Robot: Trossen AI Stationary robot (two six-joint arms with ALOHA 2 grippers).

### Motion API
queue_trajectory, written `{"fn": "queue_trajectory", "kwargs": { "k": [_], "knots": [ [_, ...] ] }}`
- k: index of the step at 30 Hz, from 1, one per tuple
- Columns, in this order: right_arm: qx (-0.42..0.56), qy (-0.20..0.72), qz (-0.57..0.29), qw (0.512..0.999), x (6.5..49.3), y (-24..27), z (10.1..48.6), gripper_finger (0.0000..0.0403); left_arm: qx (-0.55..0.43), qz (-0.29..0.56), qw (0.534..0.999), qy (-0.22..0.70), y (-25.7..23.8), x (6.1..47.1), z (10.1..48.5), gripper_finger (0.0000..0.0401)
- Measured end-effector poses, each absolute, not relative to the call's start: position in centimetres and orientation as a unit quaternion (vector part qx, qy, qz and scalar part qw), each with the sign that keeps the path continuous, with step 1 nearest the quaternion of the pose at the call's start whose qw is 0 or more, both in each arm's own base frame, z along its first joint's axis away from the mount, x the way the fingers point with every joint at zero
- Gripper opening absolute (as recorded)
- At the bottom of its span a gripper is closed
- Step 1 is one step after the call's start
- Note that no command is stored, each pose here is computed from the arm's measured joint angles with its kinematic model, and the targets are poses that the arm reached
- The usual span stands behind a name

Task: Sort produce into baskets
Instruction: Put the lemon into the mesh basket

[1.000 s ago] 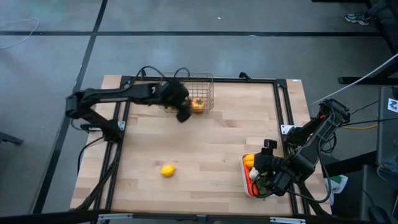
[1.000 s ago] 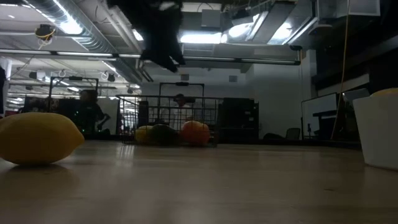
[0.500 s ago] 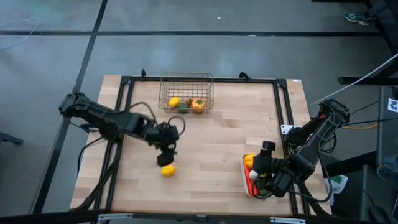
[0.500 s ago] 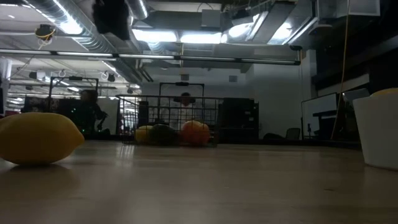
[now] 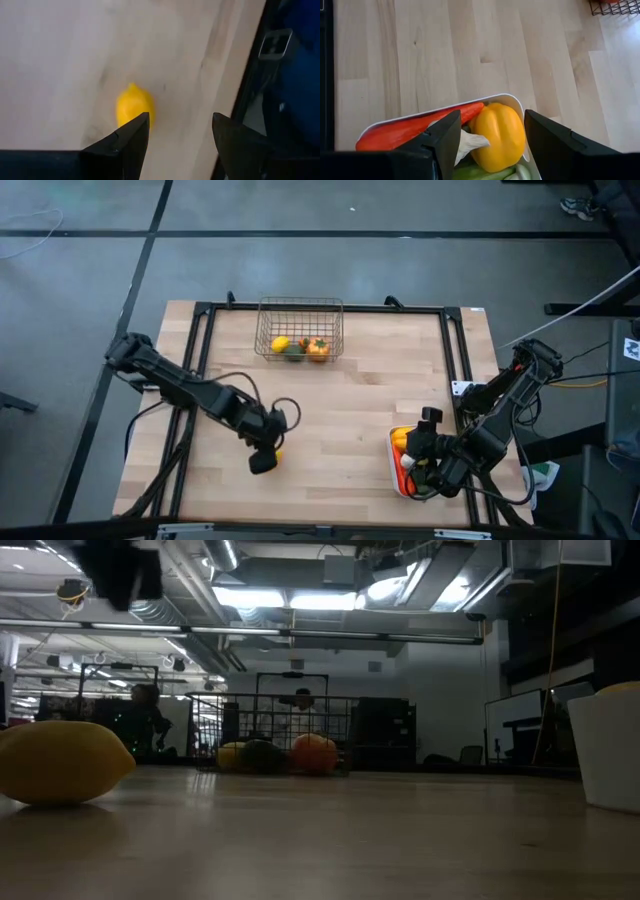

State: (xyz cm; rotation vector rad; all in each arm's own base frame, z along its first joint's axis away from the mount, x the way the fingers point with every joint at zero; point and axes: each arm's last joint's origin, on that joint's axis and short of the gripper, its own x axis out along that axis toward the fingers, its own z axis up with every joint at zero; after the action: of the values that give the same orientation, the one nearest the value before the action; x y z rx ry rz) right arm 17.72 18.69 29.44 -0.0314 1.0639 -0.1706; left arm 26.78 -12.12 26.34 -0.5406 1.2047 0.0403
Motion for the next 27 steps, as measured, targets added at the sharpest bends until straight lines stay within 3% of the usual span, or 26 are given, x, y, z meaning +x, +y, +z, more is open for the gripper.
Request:
{"fn": "queue_trajectory", "kwargs": {
  "k": [15,27],
  "knots": [
    [-0.014,0.506,-0.081,0.859,17.7,18.7,29.4,0.0218,-0.198,0.021,0.727,0.657,-13.6,29.4,19.5,0.0212],
    [-0.014,0.506,-0.081,0.859,17.7,18.7,29.4,0.0218,-0.186,0.039,0.715,0.673,-13.6,29.4,18.4,0.0212]
  ]
}}
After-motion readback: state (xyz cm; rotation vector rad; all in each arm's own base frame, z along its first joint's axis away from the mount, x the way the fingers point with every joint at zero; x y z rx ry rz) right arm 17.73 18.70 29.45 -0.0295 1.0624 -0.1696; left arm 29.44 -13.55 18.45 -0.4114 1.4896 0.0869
